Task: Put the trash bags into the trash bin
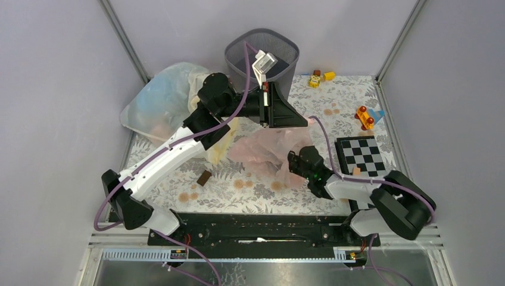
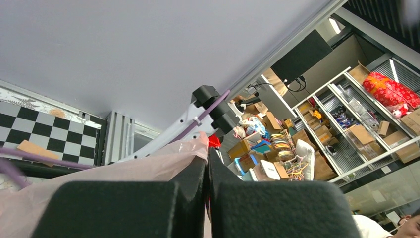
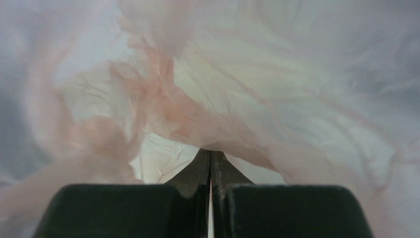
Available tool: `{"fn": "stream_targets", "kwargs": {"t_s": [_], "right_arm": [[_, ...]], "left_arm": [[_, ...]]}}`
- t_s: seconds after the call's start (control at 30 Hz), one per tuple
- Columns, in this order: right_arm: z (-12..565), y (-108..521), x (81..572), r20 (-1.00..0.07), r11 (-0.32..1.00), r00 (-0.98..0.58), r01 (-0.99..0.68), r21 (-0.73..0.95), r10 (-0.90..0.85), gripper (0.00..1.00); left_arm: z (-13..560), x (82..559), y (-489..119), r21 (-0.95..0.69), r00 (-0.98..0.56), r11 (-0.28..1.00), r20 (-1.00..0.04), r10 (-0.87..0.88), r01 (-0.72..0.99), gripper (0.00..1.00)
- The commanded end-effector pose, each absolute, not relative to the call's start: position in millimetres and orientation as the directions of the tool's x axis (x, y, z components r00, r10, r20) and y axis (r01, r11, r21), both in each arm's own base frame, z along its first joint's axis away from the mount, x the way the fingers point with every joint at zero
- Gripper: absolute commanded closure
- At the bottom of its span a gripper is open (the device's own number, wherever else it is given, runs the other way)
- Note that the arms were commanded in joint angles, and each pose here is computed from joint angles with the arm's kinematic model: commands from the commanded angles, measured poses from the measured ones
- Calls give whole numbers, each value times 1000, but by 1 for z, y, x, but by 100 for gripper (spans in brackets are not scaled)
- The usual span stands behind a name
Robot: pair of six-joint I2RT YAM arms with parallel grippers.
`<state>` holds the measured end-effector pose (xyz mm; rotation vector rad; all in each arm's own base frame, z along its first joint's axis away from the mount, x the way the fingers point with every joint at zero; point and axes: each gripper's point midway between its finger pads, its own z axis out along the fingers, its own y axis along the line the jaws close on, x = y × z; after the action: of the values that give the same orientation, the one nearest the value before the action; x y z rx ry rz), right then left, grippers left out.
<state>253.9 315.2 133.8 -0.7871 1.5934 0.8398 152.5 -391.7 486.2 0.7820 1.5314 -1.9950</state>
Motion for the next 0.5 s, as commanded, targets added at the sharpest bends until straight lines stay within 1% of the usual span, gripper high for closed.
{"fn": "stream_targets", "kwargs": {"t_s": [0.0,0.13,0.23,0.37,0.47], "right_arm": [[197,321,237,-990,444,-93,-886,133,110,100],[199,331,224,-984,362,-143,-916,173,109,100],[193,339,220,-976,322,-195,-921,217,100,100],[189,345,221,-967,312,-228,-916,252,113,100],[190,352,223,-965,311,-238,-914,260,108,100]], "left_arm": [[482,153,-387,-650,-671,-200,-739,-59,733,100],[474,157,-394,-661,-683,-210,-729,-48,720,100],[480,157,-399,-661,-693,-259,-719,-50,704,100],[512,149,-399,-628,-694,-366,-717,-71,686,100],[538,144,-398,-600,-689,-416,-719,-94,683,100]]}}
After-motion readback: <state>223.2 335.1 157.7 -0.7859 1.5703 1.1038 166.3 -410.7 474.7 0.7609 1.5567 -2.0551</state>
